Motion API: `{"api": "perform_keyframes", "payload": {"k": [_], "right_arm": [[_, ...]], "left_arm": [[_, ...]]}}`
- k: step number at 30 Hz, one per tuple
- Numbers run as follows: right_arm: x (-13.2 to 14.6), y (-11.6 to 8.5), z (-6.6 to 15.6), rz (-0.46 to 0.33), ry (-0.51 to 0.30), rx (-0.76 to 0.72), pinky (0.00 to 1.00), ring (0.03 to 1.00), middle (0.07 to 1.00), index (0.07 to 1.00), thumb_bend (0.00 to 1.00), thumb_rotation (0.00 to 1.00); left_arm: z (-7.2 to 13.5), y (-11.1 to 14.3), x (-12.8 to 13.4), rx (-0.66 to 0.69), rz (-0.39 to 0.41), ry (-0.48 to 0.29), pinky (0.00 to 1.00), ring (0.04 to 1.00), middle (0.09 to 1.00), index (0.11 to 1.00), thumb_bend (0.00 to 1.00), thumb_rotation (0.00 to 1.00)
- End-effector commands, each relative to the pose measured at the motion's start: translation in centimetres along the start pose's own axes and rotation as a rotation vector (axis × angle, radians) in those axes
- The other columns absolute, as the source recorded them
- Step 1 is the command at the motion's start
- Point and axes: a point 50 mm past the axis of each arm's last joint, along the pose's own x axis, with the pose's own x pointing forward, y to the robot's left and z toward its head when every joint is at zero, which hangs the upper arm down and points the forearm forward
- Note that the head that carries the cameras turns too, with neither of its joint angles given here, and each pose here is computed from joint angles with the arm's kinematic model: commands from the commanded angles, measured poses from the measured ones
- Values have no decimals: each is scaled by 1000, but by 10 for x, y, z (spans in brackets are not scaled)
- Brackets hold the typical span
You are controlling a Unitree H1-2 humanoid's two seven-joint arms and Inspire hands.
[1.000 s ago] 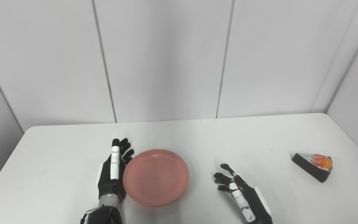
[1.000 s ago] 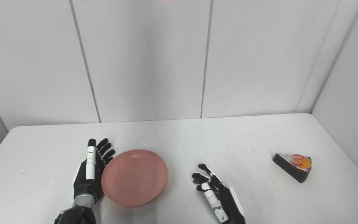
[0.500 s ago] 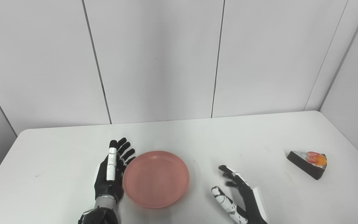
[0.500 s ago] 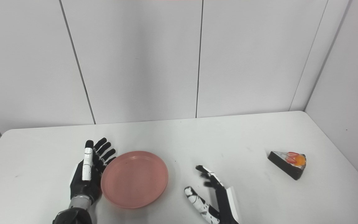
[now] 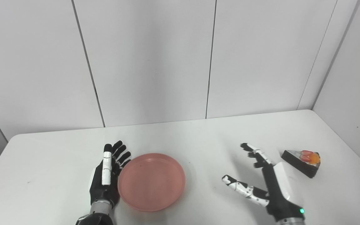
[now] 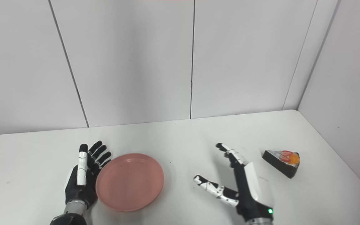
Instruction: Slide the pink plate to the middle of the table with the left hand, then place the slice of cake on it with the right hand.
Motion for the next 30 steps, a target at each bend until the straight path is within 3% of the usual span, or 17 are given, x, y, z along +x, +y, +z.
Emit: {"api": "perform_keyframes", "payload": {"k": [1,9,17,23,30], "right_arm": [[18,-25,4,-70,-58,-106,696,781,800,790,708,657],[51,-70,-27,-59,-103,-364,669,775,804,801,753,600],[85,-110,-68,55,-126,-510,615,727,778,784,810,537],[99,-123,-91,81,-67,-592,585,726,781,785,834,545],[114,-119,-128,97,3,-634,565,689,743,768,806,502]], "left_arm": [[10,-5,3,-16,-24,-46,818,830,866,802,908,856],[7,-9,2,-13,-26,-41,807,838,870,803,922,862],[6,-10,1,0,-28,-43,814,839,873,812,909,873],[5,-11,1,1,-29,-37,812,843,883,818,895,887],[5,-10,2,-2,-32,-35,819,843,876,818,911,875]]}}
